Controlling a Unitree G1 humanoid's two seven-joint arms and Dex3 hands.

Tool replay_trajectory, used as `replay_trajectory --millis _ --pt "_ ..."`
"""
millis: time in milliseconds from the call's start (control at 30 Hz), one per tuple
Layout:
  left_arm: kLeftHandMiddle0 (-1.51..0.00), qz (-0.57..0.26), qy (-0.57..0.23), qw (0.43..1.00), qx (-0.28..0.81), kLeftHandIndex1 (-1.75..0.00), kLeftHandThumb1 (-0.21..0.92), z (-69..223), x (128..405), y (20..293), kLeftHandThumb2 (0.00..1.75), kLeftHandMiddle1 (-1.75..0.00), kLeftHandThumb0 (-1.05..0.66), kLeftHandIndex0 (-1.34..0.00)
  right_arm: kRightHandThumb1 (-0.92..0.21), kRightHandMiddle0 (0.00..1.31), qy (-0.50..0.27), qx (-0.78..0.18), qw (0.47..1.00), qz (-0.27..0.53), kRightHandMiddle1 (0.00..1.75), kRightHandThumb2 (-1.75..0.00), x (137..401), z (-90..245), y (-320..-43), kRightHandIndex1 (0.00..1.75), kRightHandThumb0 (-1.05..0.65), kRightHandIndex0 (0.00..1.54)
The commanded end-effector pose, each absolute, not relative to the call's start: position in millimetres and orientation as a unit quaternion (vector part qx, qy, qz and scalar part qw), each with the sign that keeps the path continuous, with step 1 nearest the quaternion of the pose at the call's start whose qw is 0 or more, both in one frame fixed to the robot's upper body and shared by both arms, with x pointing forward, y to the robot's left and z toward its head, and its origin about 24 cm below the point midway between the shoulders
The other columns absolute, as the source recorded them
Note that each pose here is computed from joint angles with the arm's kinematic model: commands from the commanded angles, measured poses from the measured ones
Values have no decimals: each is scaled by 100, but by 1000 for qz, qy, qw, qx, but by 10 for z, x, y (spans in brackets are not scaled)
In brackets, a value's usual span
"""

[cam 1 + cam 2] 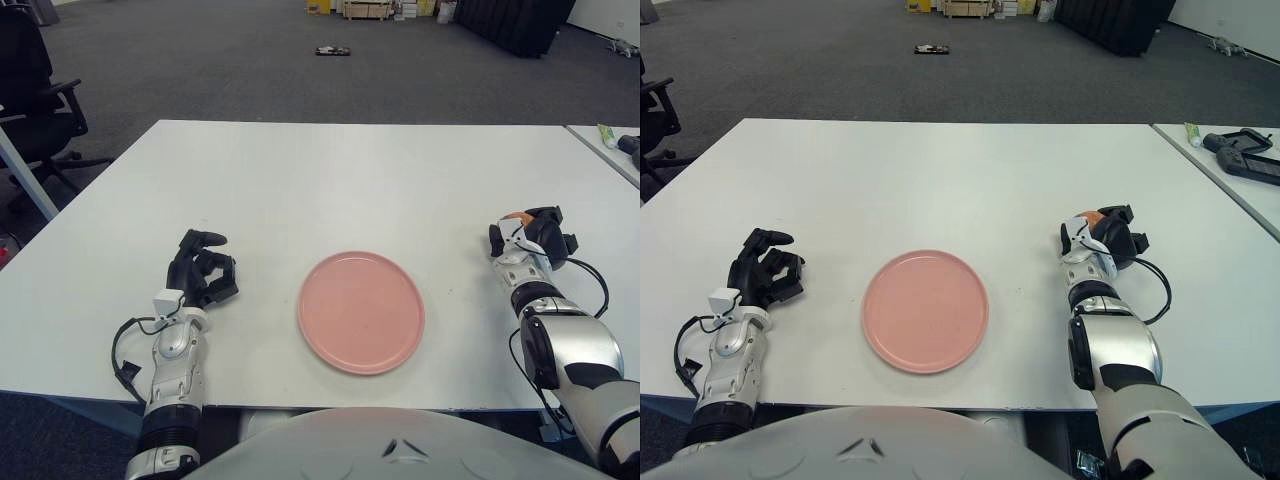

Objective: Put the apple into the plate.

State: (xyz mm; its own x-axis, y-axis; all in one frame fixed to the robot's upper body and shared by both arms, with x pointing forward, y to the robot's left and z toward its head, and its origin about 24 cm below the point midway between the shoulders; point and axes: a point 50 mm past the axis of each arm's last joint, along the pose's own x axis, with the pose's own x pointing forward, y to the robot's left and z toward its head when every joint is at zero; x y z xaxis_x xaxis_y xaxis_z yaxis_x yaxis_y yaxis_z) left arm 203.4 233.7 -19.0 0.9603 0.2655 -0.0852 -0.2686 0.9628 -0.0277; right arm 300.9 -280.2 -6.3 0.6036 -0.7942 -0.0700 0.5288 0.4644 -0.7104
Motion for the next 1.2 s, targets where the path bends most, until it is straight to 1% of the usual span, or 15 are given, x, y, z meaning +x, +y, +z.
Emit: replay_trajectory --millis 0,267,533,700,900,967,1167 --pt "-55 136 67 988 -27 -172 31 -281 2002 2344 133 -175 -1 -47 -9 56 171 -301 844 -409 175 -152 3066 13 -2768 154 0 86" --pt "-54 139 71 988 -24 -173 32 -285 2003 2350 132 -175 -1 -45 -8 56 104 -231 865 -432 175 -154 3121 178 -2793 158 0 85" --pt "-54 138 69 988 -28 -173 33 -281 2006 2350 132 -175 -1 -44 -7 57 67 -182 876 -442 175 -155 3110 229 -2780 160 0 85" --pt "-55 139 69 988 -25 -172 32 -282 2008 2356 132 -175 -1 -45 -6 58 41 -122 886 -446 175 -157 3093 261 -2766 161 0 86" --pt "-54 136 65 988 -20 -171 31 -271 2017 2344 132 -175 -1 -47 -5 58 6 50 898 -438 175 -159 3109 346 -2733 162 0 86" --pt "-52 134 64 989 -21 -173 33 -269 2018 2341 131 -175 -1 -46 -4 59 -3 90 896 -434 175 -159 3116 377 -2728 162 0 86" --pt "-52 135 65 989 -18 -174 34 -274 2015 2345 131 -175 -1 -45 -4 59 -28 164 891 -422 175 -160 3116 447 -2707 163 0 86"
